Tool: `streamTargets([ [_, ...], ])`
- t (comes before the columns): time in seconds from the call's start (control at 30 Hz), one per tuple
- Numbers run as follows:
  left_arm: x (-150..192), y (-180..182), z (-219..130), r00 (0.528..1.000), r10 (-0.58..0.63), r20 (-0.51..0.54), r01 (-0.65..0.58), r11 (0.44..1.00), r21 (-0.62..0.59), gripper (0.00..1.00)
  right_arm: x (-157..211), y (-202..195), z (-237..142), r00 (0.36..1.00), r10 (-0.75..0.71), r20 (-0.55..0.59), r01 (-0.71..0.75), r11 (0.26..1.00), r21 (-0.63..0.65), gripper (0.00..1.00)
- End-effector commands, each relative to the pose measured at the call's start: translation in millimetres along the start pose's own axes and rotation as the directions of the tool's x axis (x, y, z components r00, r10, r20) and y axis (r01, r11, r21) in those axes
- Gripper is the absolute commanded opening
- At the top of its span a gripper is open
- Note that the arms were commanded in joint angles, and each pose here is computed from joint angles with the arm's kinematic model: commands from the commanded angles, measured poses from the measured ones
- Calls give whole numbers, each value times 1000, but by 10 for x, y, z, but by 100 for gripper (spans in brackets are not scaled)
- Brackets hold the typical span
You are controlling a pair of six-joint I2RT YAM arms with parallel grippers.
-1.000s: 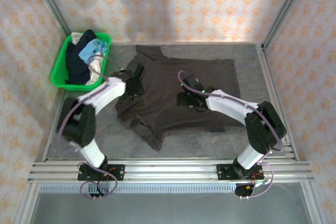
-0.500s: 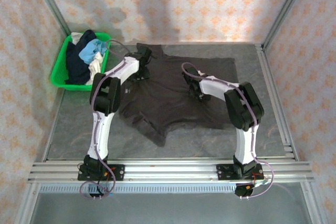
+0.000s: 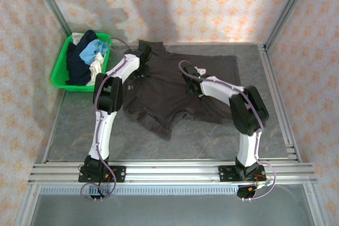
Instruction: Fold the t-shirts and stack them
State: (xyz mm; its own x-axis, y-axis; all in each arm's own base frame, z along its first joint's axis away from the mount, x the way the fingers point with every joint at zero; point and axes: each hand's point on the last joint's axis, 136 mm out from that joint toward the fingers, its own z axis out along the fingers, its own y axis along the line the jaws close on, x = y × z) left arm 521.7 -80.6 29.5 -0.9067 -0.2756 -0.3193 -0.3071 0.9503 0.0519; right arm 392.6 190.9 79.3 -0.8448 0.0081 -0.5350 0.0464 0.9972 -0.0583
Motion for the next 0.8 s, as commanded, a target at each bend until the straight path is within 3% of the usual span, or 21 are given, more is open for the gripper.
streamTargets([
  [0.0,-19,14,-317,1000,13,22,-14,998,65,67,2,857,-715,985,-84,150,136,914,-383,76],
  [0.07,49,-30,-249,1000,30,-4,-30,996,85,63,300,1332,-921,978,-141,155,203,814,-544,77],
  [0.17,117,-31,-136,998,47,-44,-44,996,74,59,719,1845,-986,958,-245,149,283,739,-611,76],
  [0.27,146,-47,-70,996,57,-62,-52,995,81,57,1000,2162,-904,930,-336,148,356,726,-588,74],
  [0.37,167,-69,-33,995,65,-72,-58,994,90,57,1056,2264,-748,925,-345,162,377,770,-514,69],
  [0.5,210,-101,46,994,56,-94,-46,994,103,56,1140,2349,-751,919,-349,184,393,773,-498,49],
  [0.67,209,-117,111,993,64,-102,-54,994,100,55,1354,2518,-1085,901,-366,232,432,716,-548,10],
  [0.77,209,-123,139,991,74,-110,-64,993,95,52,1621,2604,-1163,886,-414,210,454,677,-579,0],
])
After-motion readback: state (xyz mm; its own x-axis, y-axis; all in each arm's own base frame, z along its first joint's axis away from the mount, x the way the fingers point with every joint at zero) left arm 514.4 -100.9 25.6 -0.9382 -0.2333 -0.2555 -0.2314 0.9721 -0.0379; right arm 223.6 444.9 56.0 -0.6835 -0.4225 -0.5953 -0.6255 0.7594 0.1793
